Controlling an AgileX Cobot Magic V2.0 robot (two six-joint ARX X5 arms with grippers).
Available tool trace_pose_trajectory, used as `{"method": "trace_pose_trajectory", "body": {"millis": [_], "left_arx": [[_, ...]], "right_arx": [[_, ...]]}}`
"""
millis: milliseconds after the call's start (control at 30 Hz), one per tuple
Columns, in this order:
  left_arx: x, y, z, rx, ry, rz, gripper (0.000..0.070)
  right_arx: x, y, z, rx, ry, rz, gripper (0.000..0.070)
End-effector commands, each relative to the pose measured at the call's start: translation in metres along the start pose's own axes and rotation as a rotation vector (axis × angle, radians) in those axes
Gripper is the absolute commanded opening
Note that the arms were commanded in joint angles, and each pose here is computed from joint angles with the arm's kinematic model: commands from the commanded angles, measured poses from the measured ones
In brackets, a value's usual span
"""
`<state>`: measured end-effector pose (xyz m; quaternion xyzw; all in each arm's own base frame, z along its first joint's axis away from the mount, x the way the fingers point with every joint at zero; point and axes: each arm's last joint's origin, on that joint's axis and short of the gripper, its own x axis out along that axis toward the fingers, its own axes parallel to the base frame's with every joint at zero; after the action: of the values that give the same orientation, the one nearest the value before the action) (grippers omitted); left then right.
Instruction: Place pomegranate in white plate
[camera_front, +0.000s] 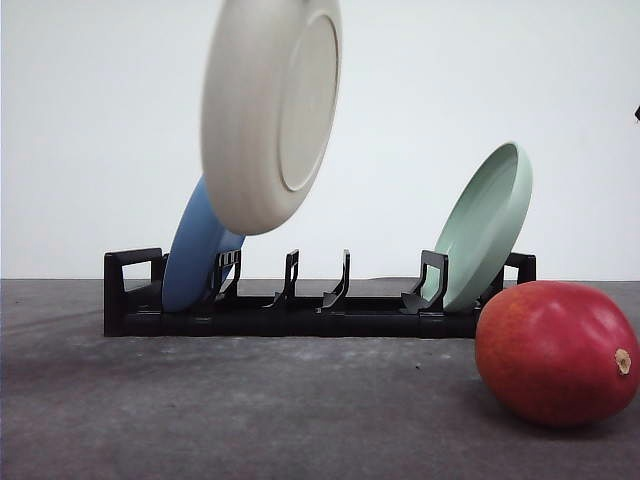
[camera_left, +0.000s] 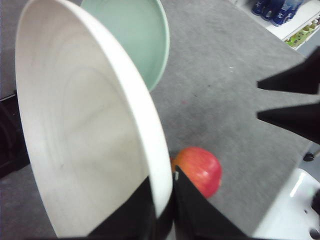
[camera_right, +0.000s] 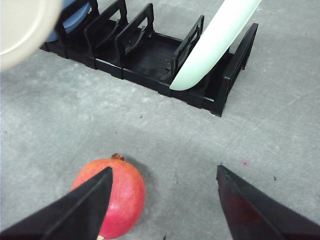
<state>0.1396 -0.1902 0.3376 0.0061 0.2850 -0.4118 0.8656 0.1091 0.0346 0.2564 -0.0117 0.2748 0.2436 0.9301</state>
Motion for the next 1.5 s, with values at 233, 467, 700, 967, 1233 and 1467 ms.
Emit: {"method": "trace_pose_trajectory", "body": {"millis": [233,467,700,967,1233,1467], "left_arx": [[-0.013,-0.011,-0.041,0.105,-0.073,0.003,0.0009],[-0.005,-0.016,-0.074,0.411,0.097,0.093,0.0009],[0.030,-0.030,-0.096,0.713,0.283,0.074,0.0009],[0.077,-0.043,-0.126,0.901,0.427,0.171,0.0009],[0.101,-0.050,-0.146,0.946,0.478,0.184,0.0024],[0.103,-0.050,-0.148,0.940,0.489,0.185,0.0203]], "right_arx": [[-0.003,0.001,0.005,-0.014,-0.020,0.006,0.0419],[-0.003,0.001,0.005,-0.014,-0.020,0.006,0.0419],[-0.003,0.001,0.005,-0.014,-0.021,0.005,0.0419],[-0.003,0.001,0.005,-0.014,-0.021,0.005,0.0419],[-0.003,0.001,0.005,-0.015,-0.021,0.005,0.0419],[-0.003,0.001,0.005,-0.015,-0.021,0.005,0.0419]]}}
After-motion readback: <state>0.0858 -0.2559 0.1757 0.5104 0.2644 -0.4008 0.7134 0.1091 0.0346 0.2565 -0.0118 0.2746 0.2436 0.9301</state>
